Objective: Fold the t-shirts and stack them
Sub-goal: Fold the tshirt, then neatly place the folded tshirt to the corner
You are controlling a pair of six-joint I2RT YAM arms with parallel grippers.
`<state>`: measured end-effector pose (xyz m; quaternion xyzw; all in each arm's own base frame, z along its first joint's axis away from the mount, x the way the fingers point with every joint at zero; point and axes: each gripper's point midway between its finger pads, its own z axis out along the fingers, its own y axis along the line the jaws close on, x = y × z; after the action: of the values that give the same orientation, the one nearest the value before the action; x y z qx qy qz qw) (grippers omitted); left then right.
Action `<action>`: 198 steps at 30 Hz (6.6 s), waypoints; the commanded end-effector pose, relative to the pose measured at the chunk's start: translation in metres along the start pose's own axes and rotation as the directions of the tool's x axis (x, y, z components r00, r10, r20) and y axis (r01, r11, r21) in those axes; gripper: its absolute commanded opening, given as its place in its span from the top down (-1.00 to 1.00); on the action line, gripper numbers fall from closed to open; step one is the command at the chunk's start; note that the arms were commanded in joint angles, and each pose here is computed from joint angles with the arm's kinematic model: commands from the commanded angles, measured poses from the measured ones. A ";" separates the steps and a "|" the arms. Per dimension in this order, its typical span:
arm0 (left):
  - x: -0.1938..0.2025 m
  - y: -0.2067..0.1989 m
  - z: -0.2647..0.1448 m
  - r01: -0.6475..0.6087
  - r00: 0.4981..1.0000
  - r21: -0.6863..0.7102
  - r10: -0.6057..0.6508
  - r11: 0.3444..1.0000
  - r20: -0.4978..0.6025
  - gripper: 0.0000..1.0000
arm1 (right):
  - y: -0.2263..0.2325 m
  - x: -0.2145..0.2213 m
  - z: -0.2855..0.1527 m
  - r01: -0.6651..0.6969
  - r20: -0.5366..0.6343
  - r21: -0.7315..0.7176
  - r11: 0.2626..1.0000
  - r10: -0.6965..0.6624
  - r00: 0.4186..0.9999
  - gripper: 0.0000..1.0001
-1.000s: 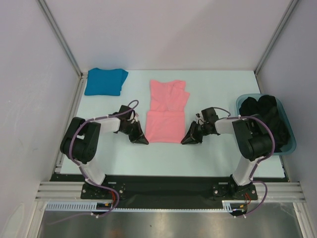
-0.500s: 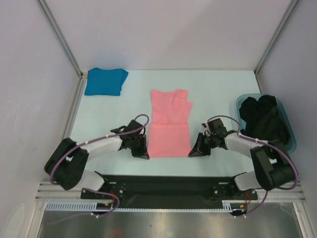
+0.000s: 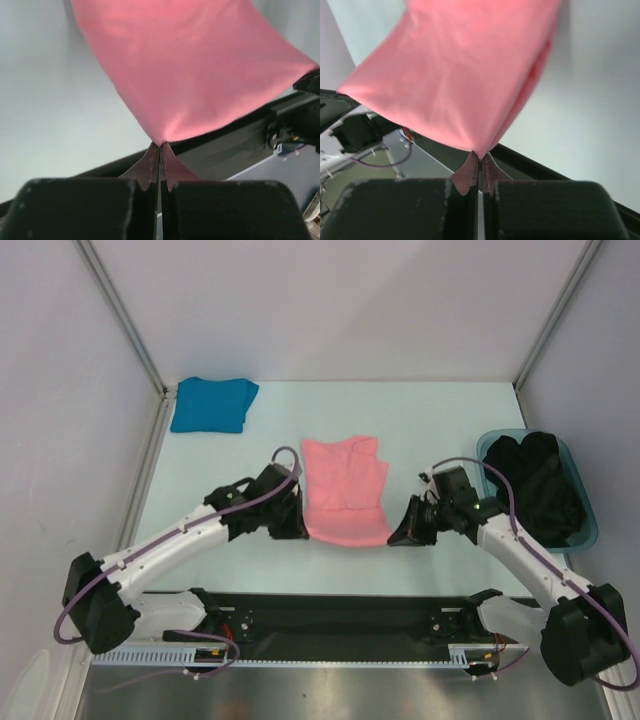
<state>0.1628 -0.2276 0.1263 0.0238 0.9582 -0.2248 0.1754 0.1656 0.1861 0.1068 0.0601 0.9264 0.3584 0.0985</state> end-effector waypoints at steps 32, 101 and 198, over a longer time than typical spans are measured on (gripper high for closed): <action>-0.288 0.024 0.116 0.000 0.994 0.061 -0.007 0.998 0.111 0.99 | 0.043 -0.319 0.079 0.086 0.157 -0.025 0.996 -0.082 0.984 0.99; -0.146 0.068 0.152 0.198 0.978 0.200 -0.181 0.960 -0.103 0.61 | -0.033 -0.206 0.115 -0.089 -0.056 -0.117 0.989 0.083 0.995 1.00; -0.228 0.096 0.097 0.629 0.706 0.443 -0.708 0.639 0.019 -0.97 | 0.134 -0.151 0.176 0.962 -0.081 0.266 -0.063 -0.996 -0.043 0.92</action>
<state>0.3899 -0.1615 0.0590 -0.3422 0.8233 -0.4307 0.1402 0.3510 0.3551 0.0577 -0.6068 0.7141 0.0256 0.3480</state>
